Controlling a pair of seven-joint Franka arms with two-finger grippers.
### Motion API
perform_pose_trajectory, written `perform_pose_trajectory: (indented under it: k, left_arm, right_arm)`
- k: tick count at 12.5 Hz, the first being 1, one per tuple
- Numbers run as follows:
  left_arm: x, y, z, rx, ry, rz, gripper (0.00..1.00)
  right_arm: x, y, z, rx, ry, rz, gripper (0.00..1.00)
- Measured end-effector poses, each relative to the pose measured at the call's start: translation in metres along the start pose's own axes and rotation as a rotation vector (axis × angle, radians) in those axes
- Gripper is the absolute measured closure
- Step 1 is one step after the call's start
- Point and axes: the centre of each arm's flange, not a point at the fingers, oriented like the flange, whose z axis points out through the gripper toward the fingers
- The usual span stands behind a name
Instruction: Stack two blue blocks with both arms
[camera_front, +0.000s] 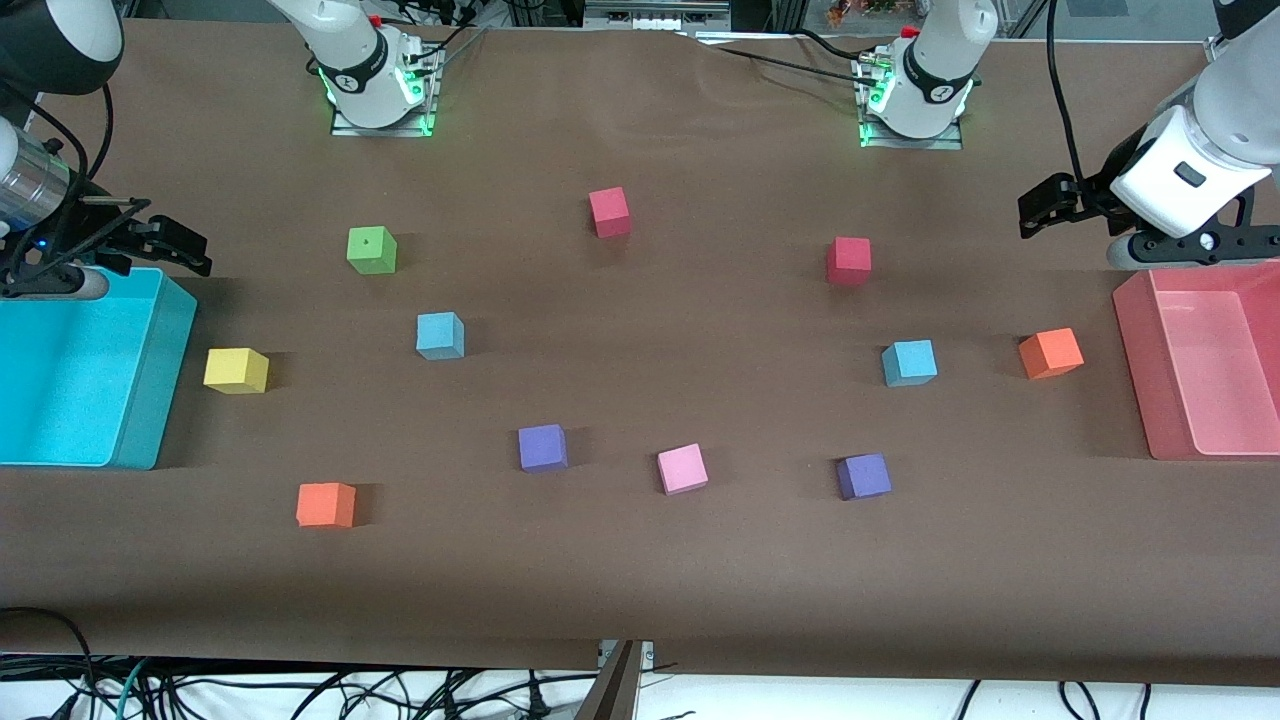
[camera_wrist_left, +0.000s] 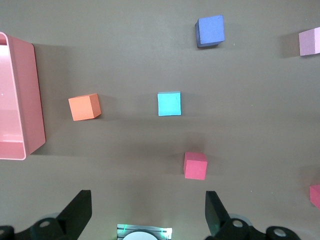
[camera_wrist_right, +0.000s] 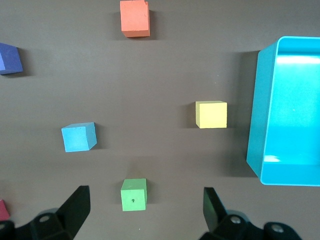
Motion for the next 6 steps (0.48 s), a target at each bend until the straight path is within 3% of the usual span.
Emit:
perform_pose_trajectory:
  k: [6]
  left_arm:
    - [-0.0001,0.0005,0.0,0.0,0.0,0.001,0.0]
  right_arm:
    - [0.0024,-0.0006,-0.0052,0.0,0.013,-0.002,0.0]
